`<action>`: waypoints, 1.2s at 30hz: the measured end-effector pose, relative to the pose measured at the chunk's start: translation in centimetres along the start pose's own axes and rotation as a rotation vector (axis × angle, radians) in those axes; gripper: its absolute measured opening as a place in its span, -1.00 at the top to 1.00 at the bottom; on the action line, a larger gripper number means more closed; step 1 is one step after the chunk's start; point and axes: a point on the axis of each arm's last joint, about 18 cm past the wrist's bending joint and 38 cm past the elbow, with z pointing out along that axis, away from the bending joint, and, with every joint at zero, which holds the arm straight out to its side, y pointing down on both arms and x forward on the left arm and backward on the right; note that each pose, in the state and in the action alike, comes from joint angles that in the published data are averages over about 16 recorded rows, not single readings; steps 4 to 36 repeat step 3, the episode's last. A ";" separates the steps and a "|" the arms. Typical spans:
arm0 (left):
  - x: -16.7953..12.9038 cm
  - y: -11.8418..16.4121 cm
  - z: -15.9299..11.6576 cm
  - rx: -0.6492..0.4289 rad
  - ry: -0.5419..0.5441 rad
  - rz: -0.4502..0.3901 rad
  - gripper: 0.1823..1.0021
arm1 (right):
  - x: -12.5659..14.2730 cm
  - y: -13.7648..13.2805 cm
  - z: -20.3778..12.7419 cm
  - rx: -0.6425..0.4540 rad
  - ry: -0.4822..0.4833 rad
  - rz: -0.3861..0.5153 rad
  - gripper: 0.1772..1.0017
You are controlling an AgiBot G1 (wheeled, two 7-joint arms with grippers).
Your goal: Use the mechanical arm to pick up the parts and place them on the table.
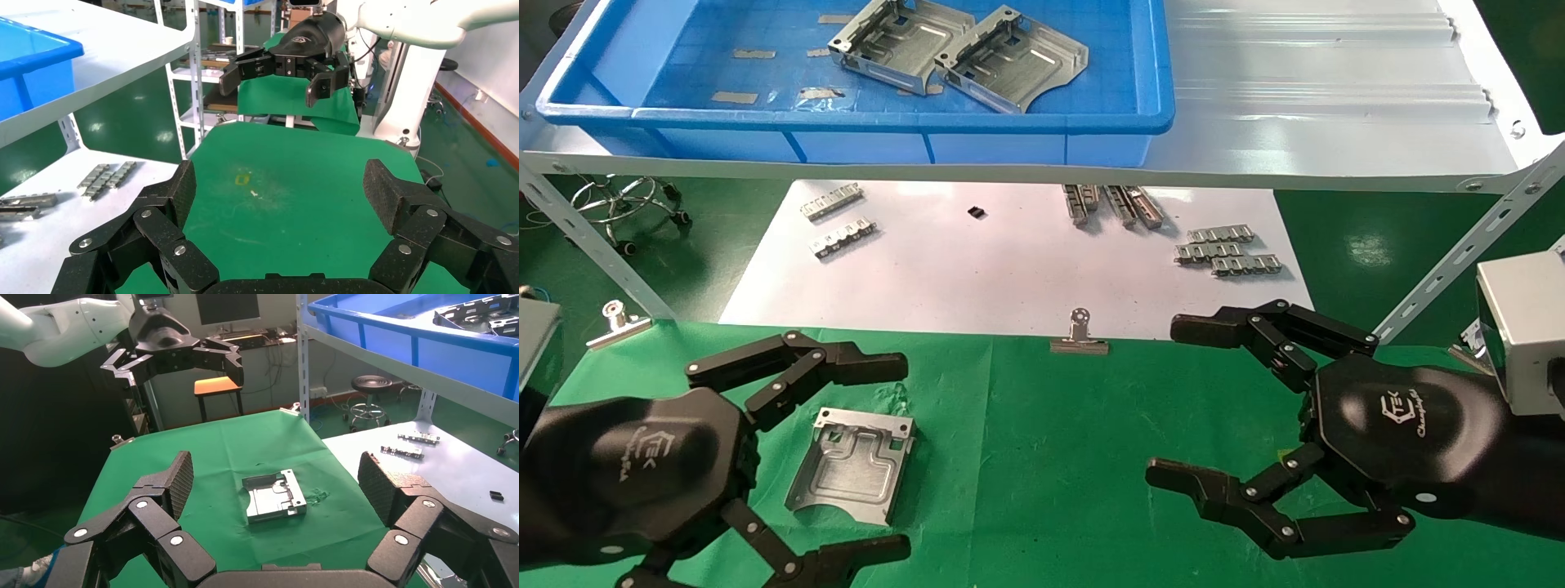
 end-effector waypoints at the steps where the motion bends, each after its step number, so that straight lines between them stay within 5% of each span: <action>1: 0.0 0.0 0.0 0.000 0.000 0.000 -1.00 | 0.0 0.0 0.0 0.000 0.000 0.000 -1.00; 36: -0.1 0.1 0.0 -0.001 -0.001 0.000 -1.00 | 0.0 0.0 0.0 0.000 0.000 0.000 -1.00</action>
